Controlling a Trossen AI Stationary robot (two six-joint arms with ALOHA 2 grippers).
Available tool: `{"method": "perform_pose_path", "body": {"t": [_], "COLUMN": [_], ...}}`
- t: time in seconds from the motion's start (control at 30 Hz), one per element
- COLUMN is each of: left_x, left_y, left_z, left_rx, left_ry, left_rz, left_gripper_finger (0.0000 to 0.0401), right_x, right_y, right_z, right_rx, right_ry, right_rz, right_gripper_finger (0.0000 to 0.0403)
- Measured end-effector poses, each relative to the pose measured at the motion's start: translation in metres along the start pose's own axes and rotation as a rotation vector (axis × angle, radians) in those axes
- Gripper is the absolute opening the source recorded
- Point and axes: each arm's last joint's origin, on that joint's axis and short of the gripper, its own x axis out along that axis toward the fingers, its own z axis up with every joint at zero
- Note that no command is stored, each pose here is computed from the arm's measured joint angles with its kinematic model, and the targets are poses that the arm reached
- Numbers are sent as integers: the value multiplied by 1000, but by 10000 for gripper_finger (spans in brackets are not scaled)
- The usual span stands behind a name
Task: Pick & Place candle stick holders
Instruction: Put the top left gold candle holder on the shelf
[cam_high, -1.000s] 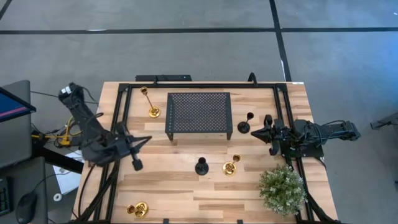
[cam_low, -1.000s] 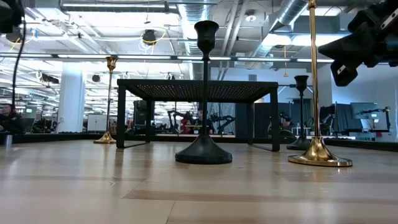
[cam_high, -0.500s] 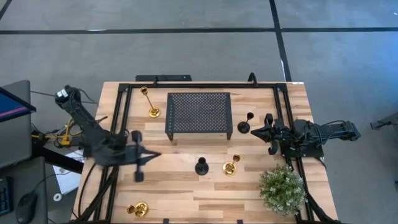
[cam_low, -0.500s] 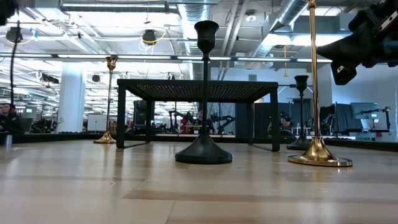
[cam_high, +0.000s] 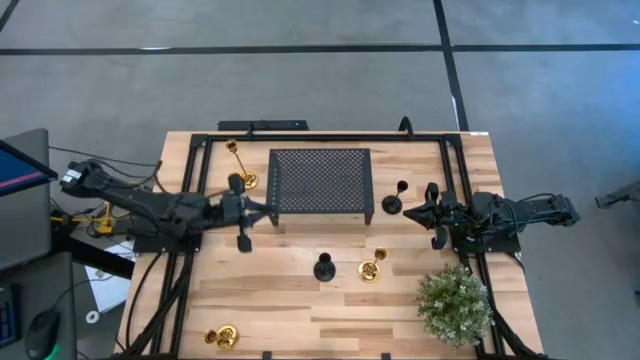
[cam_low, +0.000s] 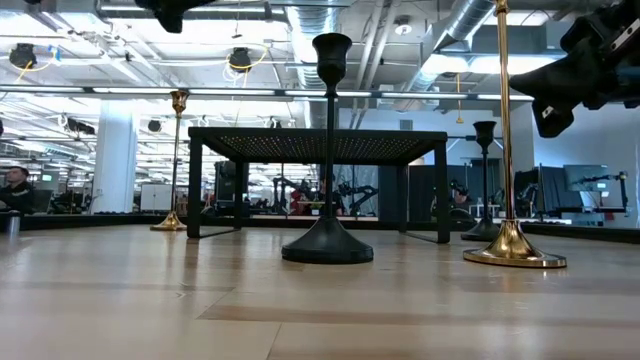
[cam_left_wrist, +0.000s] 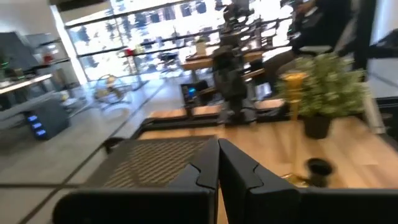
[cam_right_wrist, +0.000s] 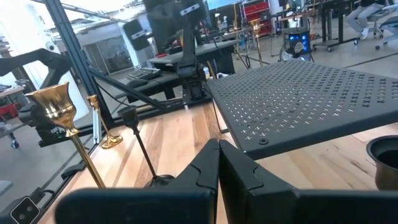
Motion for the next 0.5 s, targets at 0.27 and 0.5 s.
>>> {"method": "perform_pose_path", "body": {"t": [0.27,0.5], "left_x": [-49,-77], "left_y": [30,43], "left_z": [-1,-20], "left_rx": [-29,-43], "left_ry": [57,198], "left_rz": [58,97], "left_gripper_finger": [5,5], "right_x": [0,0], "right_y": [0,0], "right_z": [0,0], "right_rx": [1,1], "right_ry": [0,0], "right_rz": [0,0], "right_gripper_finger": [0,0]}}
